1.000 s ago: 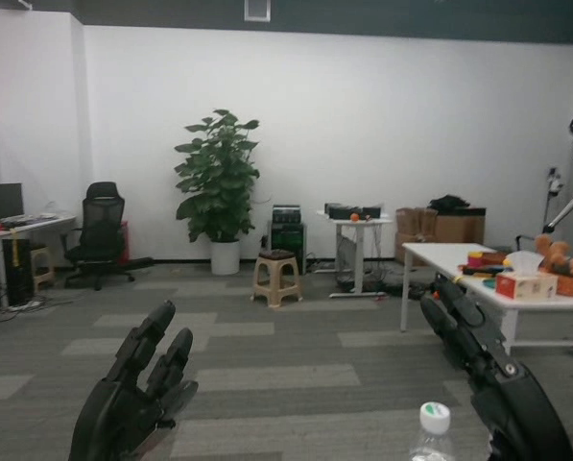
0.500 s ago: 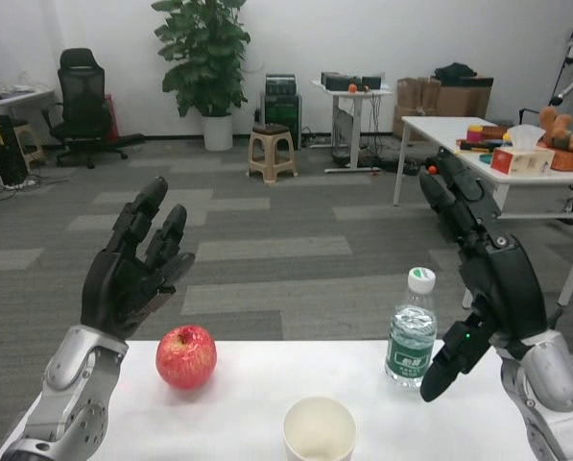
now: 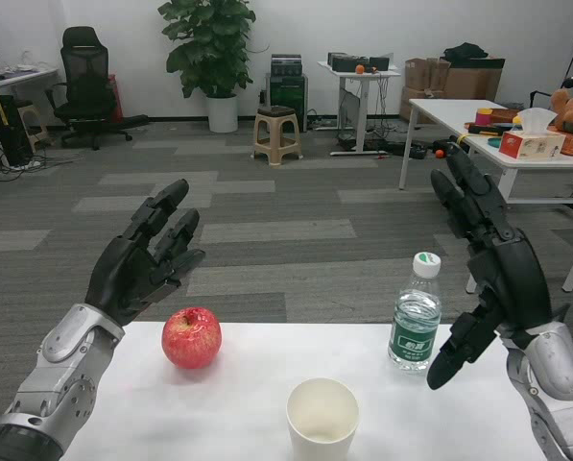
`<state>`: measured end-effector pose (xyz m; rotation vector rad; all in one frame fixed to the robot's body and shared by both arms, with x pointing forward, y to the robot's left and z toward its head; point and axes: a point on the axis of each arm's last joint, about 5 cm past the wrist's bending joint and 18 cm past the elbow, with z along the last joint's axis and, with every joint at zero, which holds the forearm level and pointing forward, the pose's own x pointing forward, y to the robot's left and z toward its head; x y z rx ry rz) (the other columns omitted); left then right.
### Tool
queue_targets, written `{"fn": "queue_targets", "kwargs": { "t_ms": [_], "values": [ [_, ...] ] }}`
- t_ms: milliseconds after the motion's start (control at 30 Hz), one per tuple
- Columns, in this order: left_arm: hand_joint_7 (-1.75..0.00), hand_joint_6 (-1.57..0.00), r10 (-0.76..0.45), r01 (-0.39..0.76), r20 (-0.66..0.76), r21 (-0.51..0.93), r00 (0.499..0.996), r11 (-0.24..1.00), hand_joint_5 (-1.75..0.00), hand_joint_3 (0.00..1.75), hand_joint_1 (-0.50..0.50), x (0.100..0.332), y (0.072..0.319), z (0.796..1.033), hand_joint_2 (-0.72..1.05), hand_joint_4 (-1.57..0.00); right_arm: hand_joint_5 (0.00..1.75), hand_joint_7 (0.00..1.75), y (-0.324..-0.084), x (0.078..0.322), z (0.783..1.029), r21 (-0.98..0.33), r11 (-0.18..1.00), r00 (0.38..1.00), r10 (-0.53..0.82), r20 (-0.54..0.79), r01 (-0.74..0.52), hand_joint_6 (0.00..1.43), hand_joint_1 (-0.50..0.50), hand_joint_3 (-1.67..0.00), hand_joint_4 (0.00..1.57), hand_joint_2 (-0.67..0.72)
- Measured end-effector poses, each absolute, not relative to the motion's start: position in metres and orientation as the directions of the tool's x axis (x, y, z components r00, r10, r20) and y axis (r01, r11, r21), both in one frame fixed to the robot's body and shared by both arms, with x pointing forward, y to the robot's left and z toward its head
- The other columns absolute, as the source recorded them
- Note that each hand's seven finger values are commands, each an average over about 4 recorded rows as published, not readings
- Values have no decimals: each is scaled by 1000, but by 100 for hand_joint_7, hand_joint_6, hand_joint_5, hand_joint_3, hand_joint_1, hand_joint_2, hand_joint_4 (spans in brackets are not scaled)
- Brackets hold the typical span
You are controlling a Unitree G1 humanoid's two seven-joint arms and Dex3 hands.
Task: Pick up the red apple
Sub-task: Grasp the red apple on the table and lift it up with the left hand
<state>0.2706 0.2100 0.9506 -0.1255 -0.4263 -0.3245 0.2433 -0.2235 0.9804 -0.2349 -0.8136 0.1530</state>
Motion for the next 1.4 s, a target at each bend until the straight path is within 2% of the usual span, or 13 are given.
{"fn": "queue_targets", "kwargs": {
  "t_ms": [267,400,533,567,967,1133,1200,1400],
  "values": [
    [-26,0,-292,293,374,55,880,954,0,9,-50,269,222,954,105,0,0,0,-224,244,977,-267,962,692,225,686,-48,0,-46,0,0,72],
    [-23,0,-299,291,350,77,888,954,0,0,-49,269,226,955,100,0,0,0,-223,244,977,-268,962,693,226,684,-50,0,-46,0,0,72],
    [-24,0,-298,290,344,77,890,954,0,0,-50,269,227,954,-10,0,0,0,-223,244,976,-268,962,694,228,683,-52,0,-46,0,0,72],
    [-24,0,-297,289,342,76,891,954,0,0,-50,269,227,953,-15,0,0,0,-223,244,976,-269,962,694,229,683,-54,0,-46,0,0,72],
    [-21,0,-299,266,292,149,909,952,0,0,-50,267,232,950,-6,0,0,0,-221,244,975,-271,961,696,237,678,-63,0,-44,0,0,72],
    [-23,0,-313,257,221,248,924,934,0,0,-50,267,236,948,-2,0,0,0,-221,245,973,-272,960,704,238,669,-65,0,-45,0,0,72],
    [-21,0,-323,257,186,311,928,915,0,0,-50,267,236,948,-6,0,0,0,-221,245,972,-272,960,707,237,667,-65,0,-43,0,0,72],
    [-21,0,-345,269,107,430,933,862,0,0,-50,268,235,947,-19,0,0,0,-221,245,971,-272,960,711,237,662,-66,0,-45,0,0,72]
  ]
}}
